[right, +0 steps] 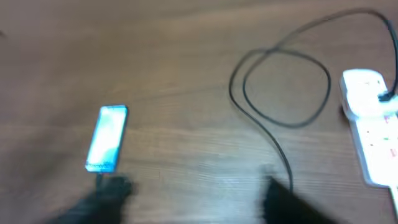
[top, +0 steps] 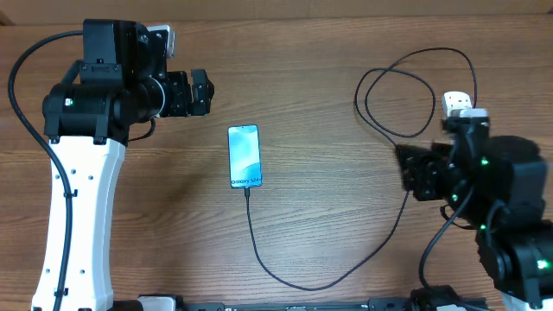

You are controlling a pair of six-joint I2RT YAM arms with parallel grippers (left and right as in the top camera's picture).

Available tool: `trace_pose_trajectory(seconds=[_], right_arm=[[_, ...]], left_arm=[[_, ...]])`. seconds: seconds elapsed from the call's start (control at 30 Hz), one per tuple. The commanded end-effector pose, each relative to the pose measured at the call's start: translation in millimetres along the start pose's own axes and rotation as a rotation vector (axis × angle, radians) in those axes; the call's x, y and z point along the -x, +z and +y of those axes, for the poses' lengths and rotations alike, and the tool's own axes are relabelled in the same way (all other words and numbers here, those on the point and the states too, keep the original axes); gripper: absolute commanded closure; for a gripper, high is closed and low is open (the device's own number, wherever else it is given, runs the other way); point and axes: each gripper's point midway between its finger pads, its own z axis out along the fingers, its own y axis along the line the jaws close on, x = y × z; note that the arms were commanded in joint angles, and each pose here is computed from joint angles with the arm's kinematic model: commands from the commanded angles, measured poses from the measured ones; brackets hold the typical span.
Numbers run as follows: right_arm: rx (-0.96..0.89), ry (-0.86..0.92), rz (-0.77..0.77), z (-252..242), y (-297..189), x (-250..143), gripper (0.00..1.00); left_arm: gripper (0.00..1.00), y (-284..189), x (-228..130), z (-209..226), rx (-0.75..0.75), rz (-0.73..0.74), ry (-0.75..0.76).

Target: Plug charger to phone and switch on socket

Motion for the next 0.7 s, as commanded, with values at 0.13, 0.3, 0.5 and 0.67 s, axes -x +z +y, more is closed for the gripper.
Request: trace_pose_trajectory(seconds=[0.13,0.3,0.5,0.67], right_arm=[[-0.091,-0.012,0.029,-13.1,5.7,-2.4,0.00],[-0.097,-0.009,0.068,-14.9,16.0,-5.8,0.00],[-0.126,-0.014,0.109,-20.7,30.4,-8.2,0.00],[-0.144,-0.020,0.114,-23.4,44.2,-4.4,0.00]], left_arm=[[0.01,3.2,-0.3,0.9,-0.002,0.006,-0.006],[0.00,3.2,-0.3,0.9,-0.002,0.006,-0.006],[0.01,3.2,-0.3,0.9,-0.002,0.006,-0.006],[0.00,3.2,-0.3,0.9,-0.002,0.006,-0.006]])
